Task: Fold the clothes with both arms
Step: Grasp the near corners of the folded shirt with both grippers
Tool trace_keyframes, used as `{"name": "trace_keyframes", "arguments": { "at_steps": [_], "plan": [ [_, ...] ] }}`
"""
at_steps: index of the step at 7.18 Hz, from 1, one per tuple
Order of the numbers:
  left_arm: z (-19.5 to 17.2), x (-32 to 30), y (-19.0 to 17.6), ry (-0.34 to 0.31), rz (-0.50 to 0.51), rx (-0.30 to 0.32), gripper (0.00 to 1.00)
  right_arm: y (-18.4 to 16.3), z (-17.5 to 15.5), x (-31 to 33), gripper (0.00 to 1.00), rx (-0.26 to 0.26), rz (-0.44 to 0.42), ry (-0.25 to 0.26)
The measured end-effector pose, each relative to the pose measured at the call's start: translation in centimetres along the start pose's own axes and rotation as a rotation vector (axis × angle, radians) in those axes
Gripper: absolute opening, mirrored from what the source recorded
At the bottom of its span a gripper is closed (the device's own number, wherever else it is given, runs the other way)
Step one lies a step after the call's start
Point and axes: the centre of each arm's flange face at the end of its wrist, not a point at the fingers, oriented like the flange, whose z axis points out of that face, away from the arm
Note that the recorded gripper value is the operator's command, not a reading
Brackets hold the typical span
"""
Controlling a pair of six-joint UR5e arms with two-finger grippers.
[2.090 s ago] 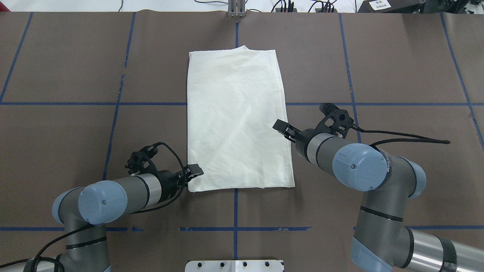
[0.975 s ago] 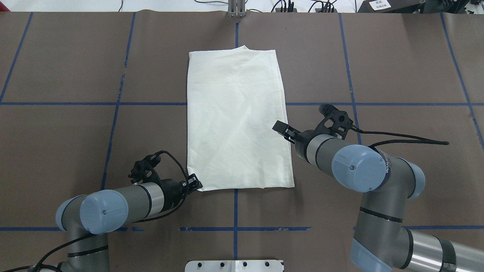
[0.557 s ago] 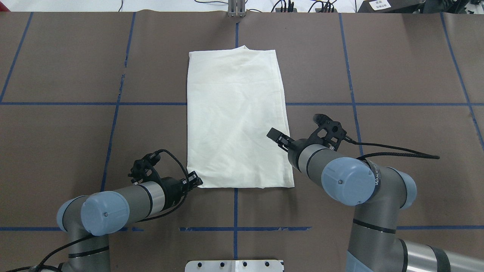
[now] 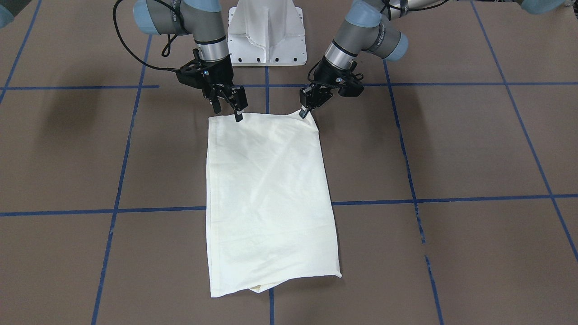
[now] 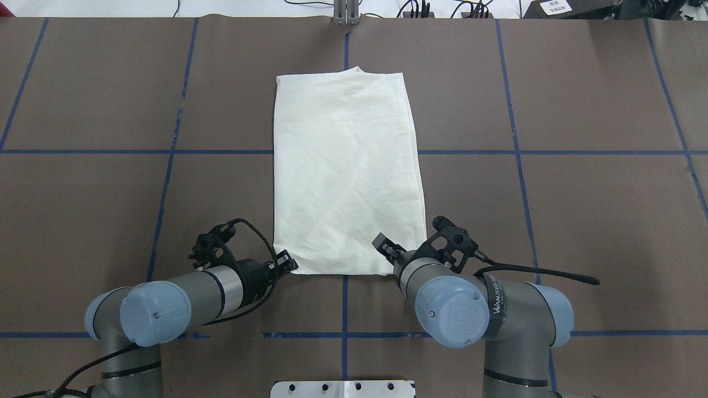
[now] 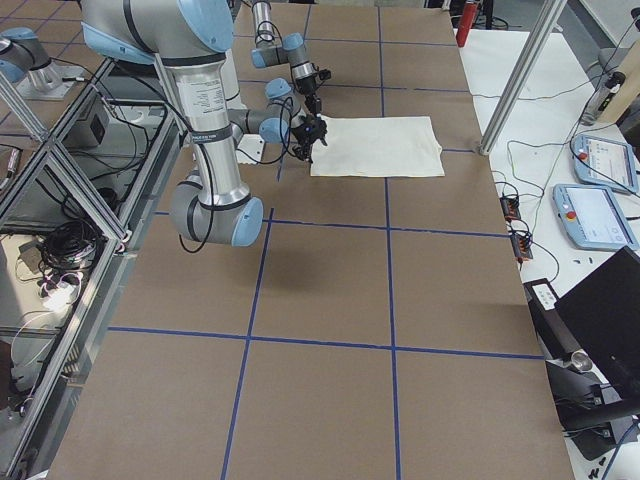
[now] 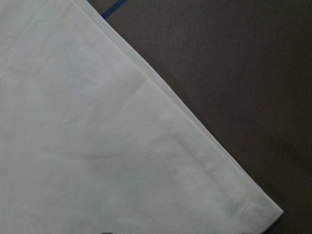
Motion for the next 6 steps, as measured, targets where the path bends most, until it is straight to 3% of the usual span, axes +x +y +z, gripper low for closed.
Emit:
{"name": "trace_keyframes", "arguments": {
  "at_steps": [2,6],
  "plan": [
    [0.0,0.1,-0.1,0.003,0.000,0.007,0.00,1.4,1.1,1.0,0.82,0.005,0.016,0.040],
    [-0.1,0.1,-0.2,0.007,0.001,0.014,0.00,2.2,2.2,-0.5,0.75,0.021,0.032,0.037]
  ]
}}
